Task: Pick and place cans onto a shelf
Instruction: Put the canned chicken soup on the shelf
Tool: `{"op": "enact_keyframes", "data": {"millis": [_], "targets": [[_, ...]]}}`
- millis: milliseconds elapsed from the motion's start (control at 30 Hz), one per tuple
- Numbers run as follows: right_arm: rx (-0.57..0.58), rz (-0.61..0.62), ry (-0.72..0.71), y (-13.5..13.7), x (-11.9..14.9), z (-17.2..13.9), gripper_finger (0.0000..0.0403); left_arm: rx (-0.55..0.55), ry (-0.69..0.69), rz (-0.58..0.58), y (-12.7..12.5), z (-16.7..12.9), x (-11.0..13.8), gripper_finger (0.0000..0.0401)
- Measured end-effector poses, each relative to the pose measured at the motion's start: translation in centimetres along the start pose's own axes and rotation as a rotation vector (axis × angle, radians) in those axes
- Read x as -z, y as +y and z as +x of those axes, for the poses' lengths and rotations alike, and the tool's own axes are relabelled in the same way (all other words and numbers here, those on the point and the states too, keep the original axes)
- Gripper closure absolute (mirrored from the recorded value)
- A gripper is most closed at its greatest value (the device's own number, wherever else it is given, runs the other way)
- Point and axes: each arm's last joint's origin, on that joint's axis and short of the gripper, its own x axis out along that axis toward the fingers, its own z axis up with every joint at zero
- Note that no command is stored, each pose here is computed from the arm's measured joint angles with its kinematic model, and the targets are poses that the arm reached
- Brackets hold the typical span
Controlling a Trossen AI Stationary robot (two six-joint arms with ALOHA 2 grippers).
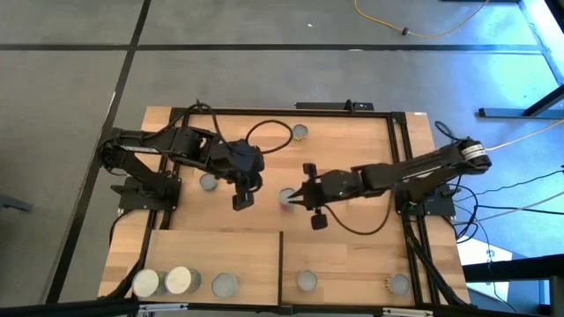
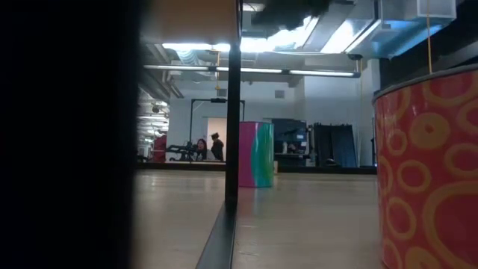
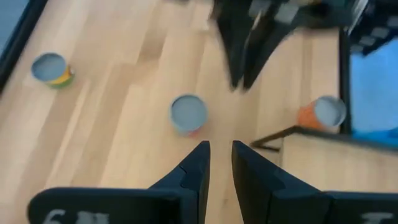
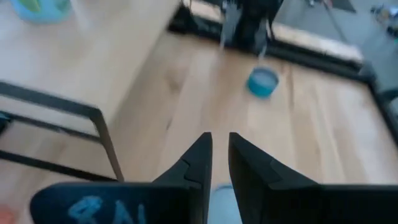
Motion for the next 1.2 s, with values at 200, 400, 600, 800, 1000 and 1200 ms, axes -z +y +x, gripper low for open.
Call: {"op": "enact_keyframes", "data": {"millis": [200, 400, 600, 800, 1000, 1200], "targets": [[-0.012, -0.028, -0.090, -0.2, -4.7, -3.8, 0.0347, 0.020, 0.092, 0.255, -0.2, 0.1, 0.9, 0.0341], [-0.031, -0.042, -0.146, -0.3, -8.5, -7.5, 0.0347, 0.028, 0.122, 0.511, -0.1, 0.6, 1.0, 0.0341], [-0.048, -0.088, -0.192, -0.6, -11.4, -11.9, 0.0347, 0.005, 0.175, 0.593, 1.0, 2.5, 0.5, 0.0341], [-0.058, -0.095, -0.206, -1.4, -13.1, -16.6, 0.0347, 0.064, 0.193, 0.653, 1.7, 6.6, -0.7, 0.0341], [-0.060, -0.099, -0.187, -2.2, -13.2, -19.9, 0.0347, 0.072, 0.237, 0.763, 2.2, 11.2, -1.2, 0.0341], [-0.061, -0.101, -0.176, -2.6, -12.5, -21.8, 0.0347, 0.159, 0.322, 0.817, 2.3, 15.8, -0.5, 0.0341]]}}
